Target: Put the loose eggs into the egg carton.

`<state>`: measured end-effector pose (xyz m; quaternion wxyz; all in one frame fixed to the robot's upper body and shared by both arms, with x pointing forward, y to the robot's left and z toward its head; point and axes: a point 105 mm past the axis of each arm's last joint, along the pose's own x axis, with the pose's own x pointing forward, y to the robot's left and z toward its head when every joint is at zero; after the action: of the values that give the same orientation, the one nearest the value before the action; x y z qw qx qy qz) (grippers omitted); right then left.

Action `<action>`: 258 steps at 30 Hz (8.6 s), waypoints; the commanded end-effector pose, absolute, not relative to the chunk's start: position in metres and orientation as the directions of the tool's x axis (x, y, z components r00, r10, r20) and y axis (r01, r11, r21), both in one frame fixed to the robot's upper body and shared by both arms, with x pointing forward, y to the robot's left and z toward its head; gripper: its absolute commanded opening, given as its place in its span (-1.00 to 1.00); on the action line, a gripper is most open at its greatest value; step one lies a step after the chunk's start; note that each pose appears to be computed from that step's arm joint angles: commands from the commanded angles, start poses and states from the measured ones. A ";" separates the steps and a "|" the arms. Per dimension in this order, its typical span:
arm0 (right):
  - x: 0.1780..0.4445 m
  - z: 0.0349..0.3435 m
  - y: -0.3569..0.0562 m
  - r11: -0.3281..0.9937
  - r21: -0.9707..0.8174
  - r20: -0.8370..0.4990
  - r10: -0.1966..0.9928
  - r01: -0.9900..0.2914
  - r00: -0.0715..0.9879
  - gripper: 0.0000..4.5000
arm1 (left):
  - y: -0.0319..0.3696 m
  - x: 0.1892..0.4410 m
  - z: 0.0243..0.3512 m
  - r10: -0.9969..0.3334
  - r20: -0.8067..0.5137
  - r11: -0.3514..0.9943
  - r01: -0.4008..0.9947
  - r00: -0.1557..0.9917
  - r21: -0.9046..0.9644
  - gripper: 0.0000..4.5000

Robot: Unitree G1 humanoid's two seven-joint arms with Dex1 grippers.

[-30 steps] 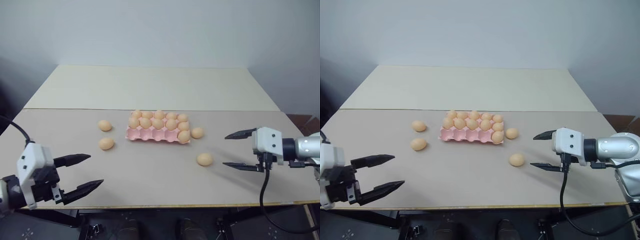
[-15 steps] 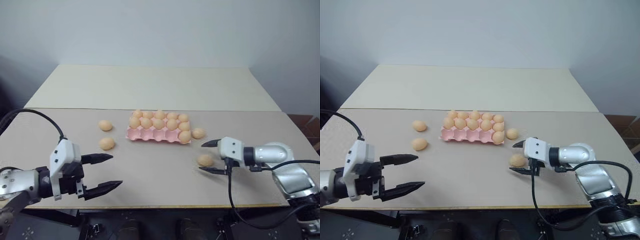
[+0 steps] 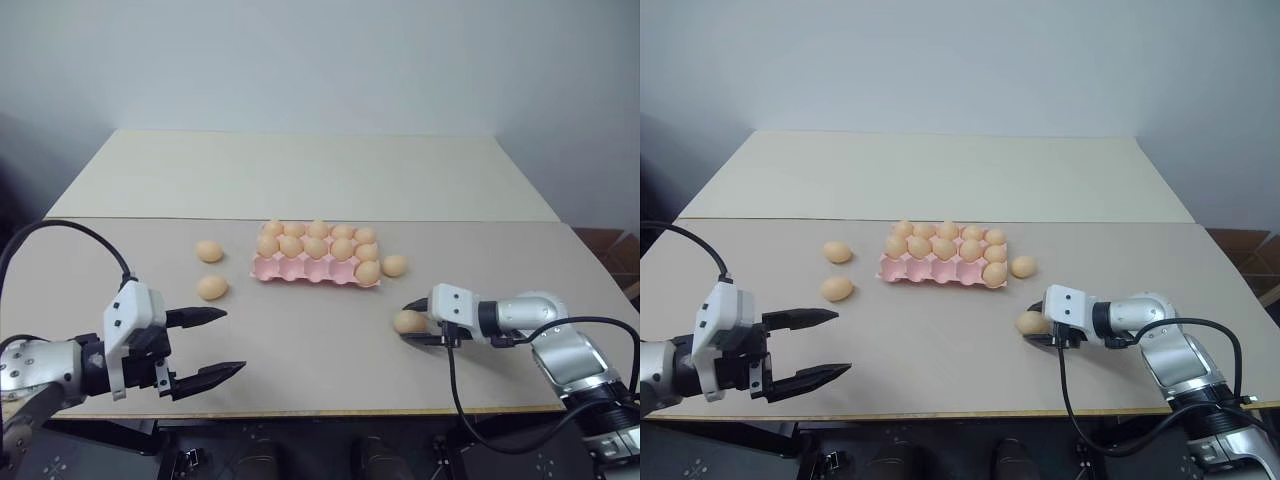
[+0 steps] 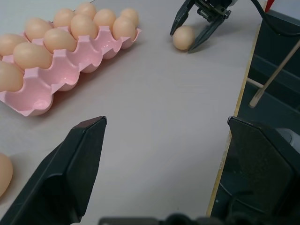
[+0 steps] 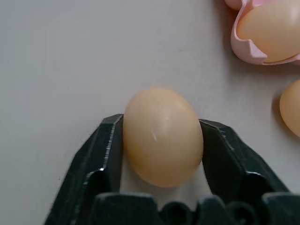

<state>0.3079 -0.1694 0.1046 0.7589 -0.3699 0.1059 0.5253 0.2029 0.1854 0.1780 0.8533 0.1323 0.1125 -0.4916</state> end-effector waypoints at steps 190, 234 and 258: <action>0.284 0.186 -0.140 0.203 -0.621 -0.347 0.795 -0.757 0.498 0.98 | 0.252 0.317 0.147 -0.518 -0.137 0.823 0.535 0.844 0.189 1.00; 0.289 0.193 -0.148 0.373 -0.668 -0.246 0.706 -0.644 0.664 1.00 | 0.148 0.351 0.176 -0.811 0.030 0.582 0.801 0.584 0.141 -0.20; 0.287 0.184 -0.157 0.420 -0.684 -0.225 0.655 -0.596 0.721 1.00 | 0.132 0.381 0.170 -0.820 -0.024 0.556 0.805 0.572 0.207 0.98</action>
<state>0.2857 -0.1578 0.1728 0.8440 -0.3792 -0.0156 0.3791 0.3809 0.1278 0.1525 0.8760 0.0844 0.0021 -0.4748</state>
